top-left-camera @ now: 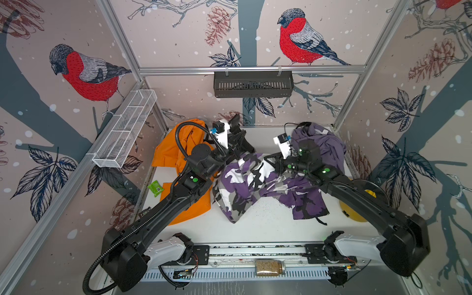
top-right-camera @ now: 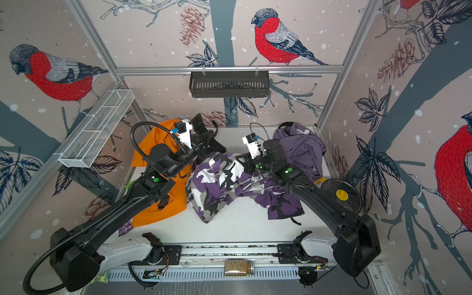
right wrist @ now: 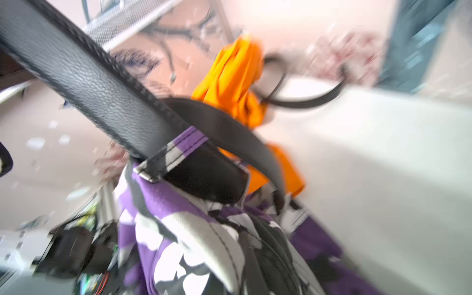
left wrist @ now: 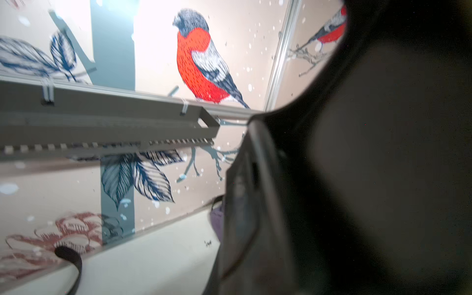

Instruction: Remove the belt from the trousers

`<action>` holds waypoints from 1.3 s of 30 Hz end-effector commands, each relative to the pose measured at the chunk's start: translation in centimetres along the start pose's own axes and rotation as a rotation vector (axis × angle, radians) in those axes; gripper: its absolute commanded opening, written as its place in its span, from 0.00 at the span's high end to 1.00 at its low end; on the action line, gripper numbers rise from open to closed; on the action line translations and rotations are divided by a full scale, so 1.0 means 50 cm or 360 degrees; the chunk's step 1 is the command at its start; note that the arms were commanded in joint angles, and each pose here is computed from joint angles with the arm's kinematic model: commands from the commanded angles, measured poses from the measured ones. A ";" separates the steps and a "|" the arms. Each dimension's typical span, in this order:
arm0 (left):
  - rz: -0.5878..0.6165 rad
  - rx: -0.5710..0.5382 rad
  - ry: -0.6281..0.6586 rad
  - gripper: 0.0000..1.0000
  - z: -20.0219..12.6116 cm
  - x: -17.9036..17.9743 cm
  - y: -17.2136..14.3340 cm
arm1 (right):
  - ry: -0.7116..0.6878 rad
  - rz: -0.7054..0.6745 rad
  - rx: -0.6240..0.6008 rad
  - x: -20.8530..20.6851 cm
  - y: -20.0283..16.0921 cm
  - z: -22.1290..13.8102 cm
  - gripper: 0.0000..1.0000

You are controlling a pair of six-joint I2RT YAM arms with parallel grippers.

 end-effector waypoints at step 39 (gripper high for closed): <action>-0.0237 -0.0253 0.1992 1.00 -0.419 0.345 -0.094 | -0.1645 0.0485 -0.0240 -0.249 -0.113 -0.447 1.00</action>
Point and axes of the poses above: each gripper's point midway between its finger pads, its own z axis out along the fingers, its own x axis along the line the jaws close on, y = z × x, the point moved 7 cm from there along -z, back along the fingers, and after that the axes turned 7 degrees about -z, right-handed, at the moved point
